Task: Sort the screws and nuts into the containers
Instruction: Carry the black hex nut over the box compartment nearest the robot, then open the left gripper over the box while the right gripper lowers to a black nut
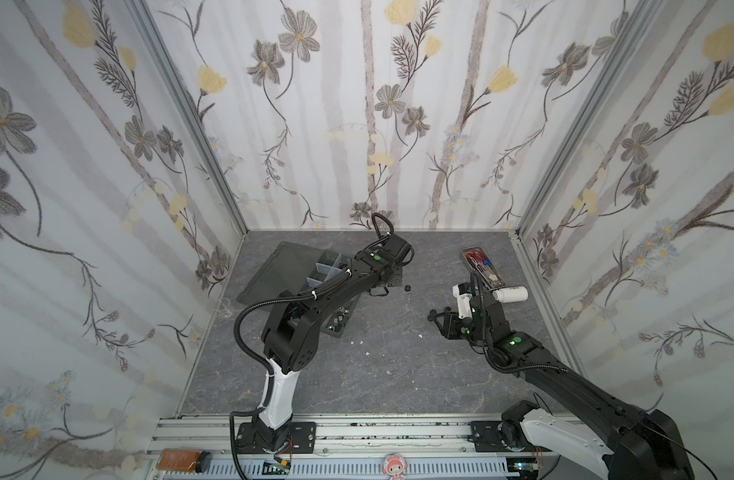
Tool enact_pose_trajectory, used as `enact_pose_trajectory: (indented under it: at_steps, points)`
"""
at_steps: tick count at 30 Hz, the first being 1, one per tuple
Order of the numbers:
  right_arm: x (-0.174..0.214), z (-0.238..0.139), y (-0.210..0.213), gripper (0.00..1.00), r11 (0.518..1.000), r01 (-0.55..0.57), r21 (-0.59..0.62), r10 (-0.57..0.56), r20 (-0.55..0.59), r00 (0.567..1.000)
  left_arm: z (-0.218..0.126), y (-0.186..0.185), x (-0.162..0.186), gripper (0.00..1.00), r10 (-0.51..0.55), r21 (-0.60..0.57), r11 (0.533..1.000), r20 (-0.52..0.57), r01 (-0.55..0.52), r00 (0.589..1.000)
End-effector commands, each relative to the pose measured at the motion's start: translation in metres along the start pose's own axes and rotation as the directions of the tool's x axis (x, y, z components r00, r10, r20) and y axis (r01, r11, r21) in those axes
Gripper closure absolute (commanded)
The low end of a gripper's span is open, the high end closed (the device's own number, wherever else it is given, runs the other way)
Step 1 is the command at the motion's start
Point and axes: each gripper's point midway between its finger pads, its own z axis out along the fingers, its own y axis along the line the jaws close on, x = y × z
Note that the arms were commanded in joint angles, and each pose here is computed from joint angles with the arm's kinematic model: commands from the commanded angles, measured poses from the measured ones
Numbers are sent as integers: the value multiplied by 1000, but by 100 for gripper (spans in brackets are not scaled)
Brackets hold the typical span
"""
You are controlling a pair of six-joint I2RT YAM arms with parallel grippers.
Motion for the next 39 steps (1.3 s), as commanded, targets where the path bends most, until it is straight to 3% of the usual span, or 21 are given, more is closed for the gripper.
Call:
enact_pose_trajectory:
  at_steps: [1, 12, 24, 39]
  points:
    - [-7, 2, 11, 56, 1000, 13, -22, -13, 14, 1000, -14, 15, -5, 83, -43, -5, 999, 54, 44, 998]
    - [-4, 21, 34, 56, 997, 57, -51, -58, -24, 998, -47, 101, 39, 83, -181, -56, 981, 63, 184, 982]
    - [-6, 32, 51, 56, 992, 89, -87, -93, -45, 995, -58, 196, 93, 83, -373, -158, 910, 98, 384, 923]
    - [4, 34, 44, 56, 993, 92, -75, -96, -59, 994, -30, 224, 95, 83, -425, -196, 882, 58, 428, 903]
